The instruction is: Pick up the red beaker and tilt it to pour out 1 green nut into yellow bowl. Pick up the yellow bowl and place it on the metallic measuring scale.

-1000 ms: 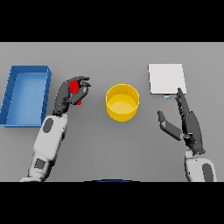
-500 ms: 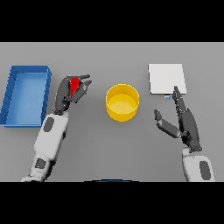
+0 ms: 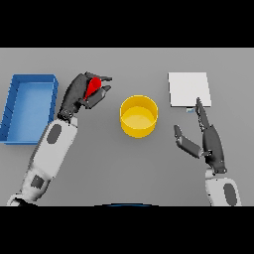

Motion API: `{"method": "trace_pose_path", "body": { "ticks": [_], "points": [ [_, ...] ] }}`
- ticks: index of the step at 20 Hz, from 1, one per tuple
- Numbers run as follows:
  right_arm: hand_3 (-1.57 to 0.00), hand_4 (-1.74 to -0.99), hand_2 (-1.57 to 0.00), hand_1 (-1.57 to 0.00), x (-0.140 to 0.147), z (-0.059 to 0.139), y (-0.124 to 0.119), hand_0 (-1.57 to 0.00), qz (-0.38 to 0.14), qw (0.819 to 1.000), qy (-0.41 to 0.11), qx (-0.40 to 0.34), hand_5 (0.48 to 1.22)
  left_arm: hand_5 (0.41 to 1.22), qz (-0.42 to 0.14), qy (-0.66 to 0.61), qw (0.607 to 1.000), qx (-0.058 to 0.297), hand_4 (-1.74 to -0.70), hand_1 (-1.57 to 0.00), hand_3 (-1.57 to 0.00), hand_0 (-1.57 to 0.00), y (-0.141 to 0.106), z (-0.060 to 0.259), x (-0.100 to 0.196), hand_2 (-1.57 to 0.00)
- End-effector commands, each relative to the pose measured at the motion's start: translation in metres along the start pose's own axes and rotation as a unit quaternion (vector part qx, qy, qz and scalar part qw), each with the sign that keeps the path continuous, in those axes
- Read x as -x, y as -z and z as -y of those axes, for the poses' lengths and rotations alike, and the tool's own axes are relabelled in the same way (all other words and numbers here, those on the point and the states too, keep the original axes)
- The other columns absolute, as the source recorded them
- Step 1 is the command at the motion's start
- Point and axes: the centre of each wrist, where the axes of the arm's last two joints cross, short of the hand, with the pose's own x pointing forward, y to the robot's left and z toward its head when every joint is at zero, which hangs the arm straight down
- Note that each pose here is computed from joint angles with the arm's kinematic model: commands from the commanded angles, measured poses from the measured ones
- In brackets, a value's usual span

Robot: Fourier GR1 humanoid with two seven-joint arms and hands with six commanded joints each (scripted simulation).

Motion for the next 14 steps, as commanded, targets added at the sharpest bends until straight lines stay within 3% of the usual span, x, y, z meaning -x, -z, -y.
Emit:
{"method": "trace_pose_path", "body": {
  "ticks": [1,5,8,14],
  "points": [
    [0.00,-1.243,0.00,0.00,0.000,0.002,0.000,0.00,-0.005,1.000,0.002,0.000,0.694,1.119,-0.001,0.019,1.000,0.012,-1.73,-1.56,-1.56,-1.56,0.001,0.000,-0.003,-1.56],
    [0.00,-1.243,0.00,0.00,-0.001,0.001,-0.006,0.00,-0.009,1.000,0.001,-0.005,0.710,1.113,0.001,0.052,0.998,0.034,-1.73,-1.56,-1.56,-1.56,0.008,0.000,-0.006,-1.56],
    [0.00,-1.254,0.00,0.00,-0.001,0.000,-0.006,0.00,-0.006,1.000,0.002,-0.005,0.717,1.112,0.015,0.161,0.984,0.068,-1.74,-1.57,-1.57,-1.57,0.018,0.005,-0.015,-1.57],
    [0.00,-1.268,0.00,0.00,-0.002,0.002,-0.004,0.00,-0.008,1.000,0.009,-0.010,0.722,1.177,0.077,0.383,0.910,0.135,-1.74,-1.57,-1.57,-1.57,0.041,0.014,-0.040,-1.57]
  ]
}}
